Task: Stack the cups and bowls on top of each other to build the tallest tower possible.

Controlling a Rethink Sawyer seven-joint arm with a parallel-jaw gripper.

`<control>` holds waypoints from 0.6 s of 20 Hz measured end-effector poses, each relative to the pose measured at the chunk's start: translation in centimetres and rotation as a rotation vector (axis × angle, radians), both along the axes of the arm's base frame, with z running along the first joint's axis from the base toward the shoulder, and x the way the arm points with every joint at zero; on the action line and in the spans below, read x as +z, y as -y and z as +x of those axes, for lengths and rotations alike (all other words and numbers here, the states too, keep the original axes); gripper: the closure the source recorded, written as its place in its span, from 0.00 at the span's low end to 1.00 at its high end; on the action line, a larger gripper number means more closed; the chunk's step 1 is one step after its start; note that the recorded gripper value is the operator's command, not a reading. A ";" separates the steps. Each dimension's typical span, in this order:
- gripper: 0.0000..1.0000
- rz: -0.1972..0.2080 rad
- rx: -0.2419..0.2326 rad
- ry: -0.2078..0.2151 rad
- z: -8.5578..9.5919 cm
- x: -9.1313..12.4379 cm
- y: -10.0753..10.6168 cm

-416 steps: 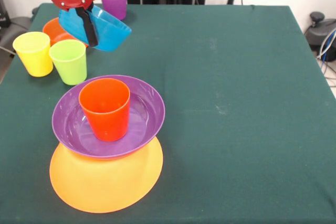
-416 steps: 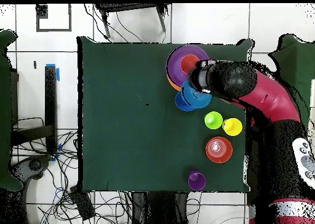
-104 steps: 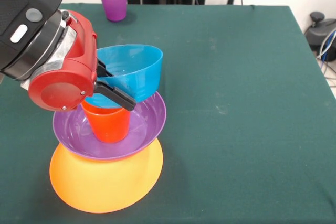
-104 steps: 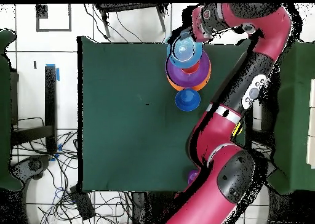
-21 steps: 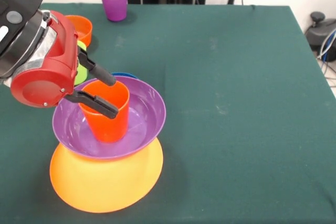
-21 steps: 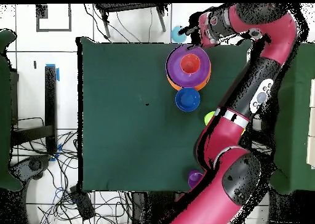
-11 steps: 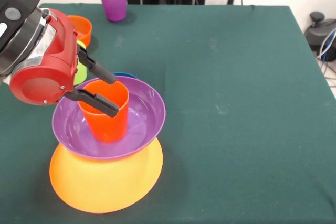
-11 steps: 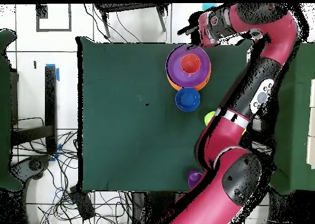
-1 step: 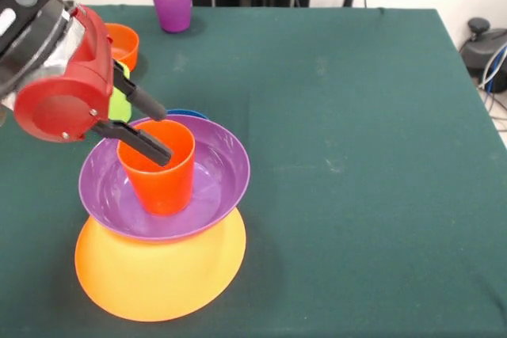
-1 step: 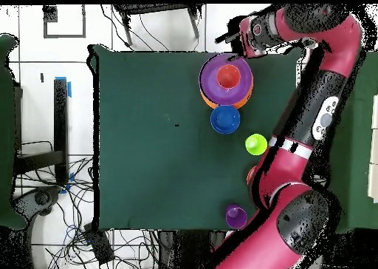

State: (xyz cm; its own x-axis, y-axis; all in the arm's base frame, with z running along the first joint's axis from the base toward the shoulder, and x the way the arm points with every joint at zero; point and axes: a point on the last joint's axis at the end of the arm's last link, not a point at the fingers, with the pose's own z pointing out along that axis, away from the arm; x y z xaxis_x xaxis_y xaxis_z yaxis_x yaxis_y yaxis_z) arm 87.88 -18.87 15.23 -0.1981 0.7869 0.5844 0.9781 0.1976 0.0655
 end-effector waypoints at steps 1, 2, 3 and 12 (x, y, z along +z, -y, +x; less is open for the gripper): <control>0.00 -0.014 0.006 0.022 -0.2 0.4 0.3; 0.00 -0.023 0.011 0.036 -0.3 0.7 0.5; 0.00 -0.028 0.014 0.047 -0.5 1.0 0.7; 0.00 -0.112 0.010 0.145 -2.8 1.3 4.3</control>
